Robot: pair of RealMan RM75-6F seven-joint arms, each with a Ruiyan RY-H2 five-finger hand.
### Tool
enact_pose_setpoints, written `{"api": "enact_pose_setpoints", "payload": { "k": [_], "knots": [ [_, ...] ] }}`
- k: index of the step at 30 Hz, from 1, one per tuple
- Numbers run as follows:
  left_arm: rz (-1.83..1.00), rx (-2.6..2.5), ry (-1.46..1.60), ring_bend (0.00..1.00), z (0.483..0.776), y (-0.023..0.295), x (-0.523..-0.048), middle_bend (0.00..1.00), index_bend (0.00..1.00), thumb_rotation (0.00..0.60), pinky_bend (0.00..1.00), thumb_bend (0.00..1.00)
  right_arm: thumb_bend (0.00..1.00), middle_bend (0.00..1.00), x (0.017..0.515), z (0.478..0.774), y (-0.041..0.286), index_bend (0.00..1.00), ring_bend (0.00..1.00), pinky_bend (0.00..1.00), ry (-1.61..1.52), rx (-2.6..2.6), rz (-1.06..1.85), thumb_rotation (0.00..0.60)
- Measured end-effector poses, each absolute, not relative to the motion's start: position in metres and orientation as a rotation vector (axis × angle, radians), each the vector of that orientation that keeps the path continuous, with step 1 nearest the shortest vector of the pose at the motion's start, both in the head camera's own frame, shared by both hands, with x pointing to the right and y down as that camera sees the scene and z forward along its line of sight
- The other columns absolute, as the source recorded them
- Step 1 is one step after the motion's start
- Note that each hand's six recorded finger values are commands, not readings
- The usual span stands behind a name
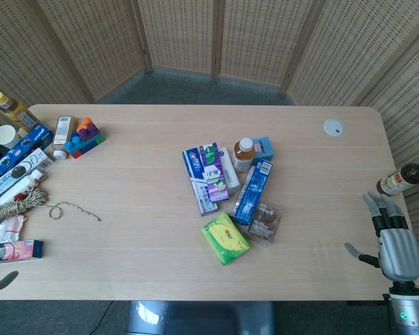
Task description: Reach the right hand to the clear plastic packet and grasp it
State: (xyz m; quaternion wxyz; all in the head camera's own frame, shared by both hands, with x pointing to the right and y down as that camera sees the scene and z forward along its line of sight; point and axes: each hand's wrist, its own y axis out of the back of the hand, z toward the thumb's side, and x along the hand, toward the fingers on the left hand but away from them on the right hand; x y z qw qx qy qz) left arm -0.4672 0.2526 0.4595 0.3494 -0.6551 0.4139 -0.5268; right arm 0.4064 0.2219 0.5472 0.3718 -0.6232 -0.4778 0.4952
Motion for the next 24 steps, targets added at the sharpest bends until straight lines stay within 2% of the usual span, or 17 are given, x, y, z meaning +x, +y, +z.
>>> {"api": "enact_pose_setpoints", "payload": {
  "k": [15, 24],
  "knots": [
    [-1.368, -1.691, 1.099, 0.00, 0.458, 0.249, -0.472, 0.00, 0.09, 0.600, 0.00, 0.13, 0.00, 0.00, 0.399, 0.554, 0.223, 0.00, 0.00, 0.00, -1.231, -1.685, 1.246, 0.600],
    [-1.390, -1.676, 1.105, 0.00, 0.461, 0.245, -0.476, 0.00, 0.09, 0.600, 0.00, 0.13, 0.00, 0.00, 0.375, 0.585, 0.222, 0.00, 0.00, 0.00, -1.108, -1.871, 1.235, 0.600]
  ]
}}
